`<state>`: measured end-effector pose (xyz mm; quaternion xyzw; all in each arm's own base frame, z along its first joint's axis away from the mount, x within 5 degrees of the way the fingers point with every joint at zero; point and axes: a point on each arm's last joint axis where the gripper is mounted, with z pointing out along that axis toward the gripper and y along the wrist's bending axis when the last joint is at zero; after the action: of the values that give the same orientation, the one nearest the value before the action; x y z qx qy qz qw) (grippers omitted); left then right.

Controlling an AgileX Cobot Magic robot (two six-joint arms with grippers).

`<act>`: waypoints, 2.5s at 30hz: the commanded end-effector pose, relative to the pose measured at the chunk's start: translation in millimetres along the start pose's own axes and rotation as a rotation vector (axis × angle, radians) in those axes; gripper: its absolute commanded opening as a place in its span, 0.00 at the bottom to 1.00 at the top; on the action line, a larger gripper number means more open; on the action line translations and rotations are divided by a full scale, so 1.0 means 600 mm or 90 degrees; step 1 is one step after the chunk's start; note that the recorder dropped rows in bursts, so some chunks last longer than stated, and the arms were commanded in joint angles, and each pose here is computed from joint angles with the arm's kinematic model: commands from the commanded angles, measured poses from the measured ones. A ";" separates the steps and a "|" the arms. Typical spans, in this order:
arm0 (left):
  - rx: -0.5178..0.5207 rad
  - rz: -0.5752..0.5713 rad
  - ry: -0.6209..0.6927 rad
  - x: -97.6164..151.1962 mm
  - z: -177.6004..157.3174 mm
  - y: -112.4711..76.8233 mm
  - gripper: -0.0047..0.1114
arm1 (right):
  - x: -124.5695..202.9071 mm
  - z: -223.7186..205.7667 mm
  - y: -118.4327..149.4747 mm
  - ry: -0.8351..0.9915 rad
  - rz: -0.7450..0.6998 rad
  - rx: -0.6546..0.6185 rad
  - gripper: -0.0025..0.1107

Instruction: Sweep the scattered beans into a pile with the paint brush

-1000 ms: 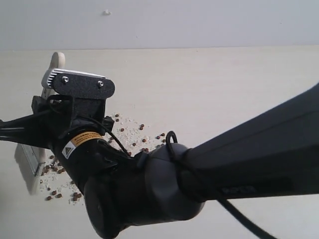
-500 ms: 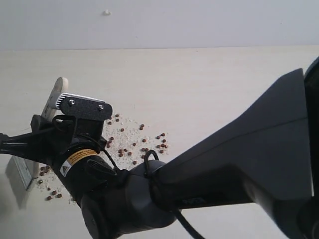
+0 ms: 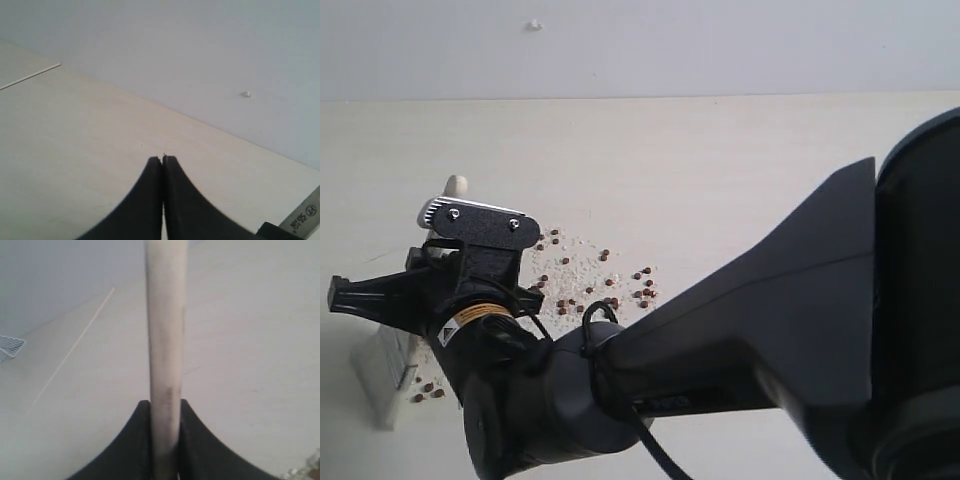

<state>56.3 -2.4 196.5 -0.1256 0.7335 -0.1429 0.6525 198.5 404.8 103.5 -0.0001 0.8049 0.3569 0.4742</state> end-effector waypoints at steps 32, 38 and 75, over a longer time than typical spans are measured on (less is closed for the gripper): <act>0.005 -0.002 -0.002 0.001 0.000 0.000 0.04 | -0.089 0.018 0.035 -0.065 -0.061 0.016 0.02; 0.005 -0.002 -0.002 0.001 0.000 0.000 0.04 | -0.064 0.048 0.008 -0.052 -0.039 0.060 0.02; 0.005 -0.002 -0.002 0.001 0.000 0.000 0.04 | -0.162 -0.014 0.034 -0.018 -0.107 0.178 0.02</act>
<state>56.3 -2.4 196.5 -0.1256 0.7335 -0.1429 0.6525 250.2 379.0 166.8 0.0473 0.8392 0.1697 0.5144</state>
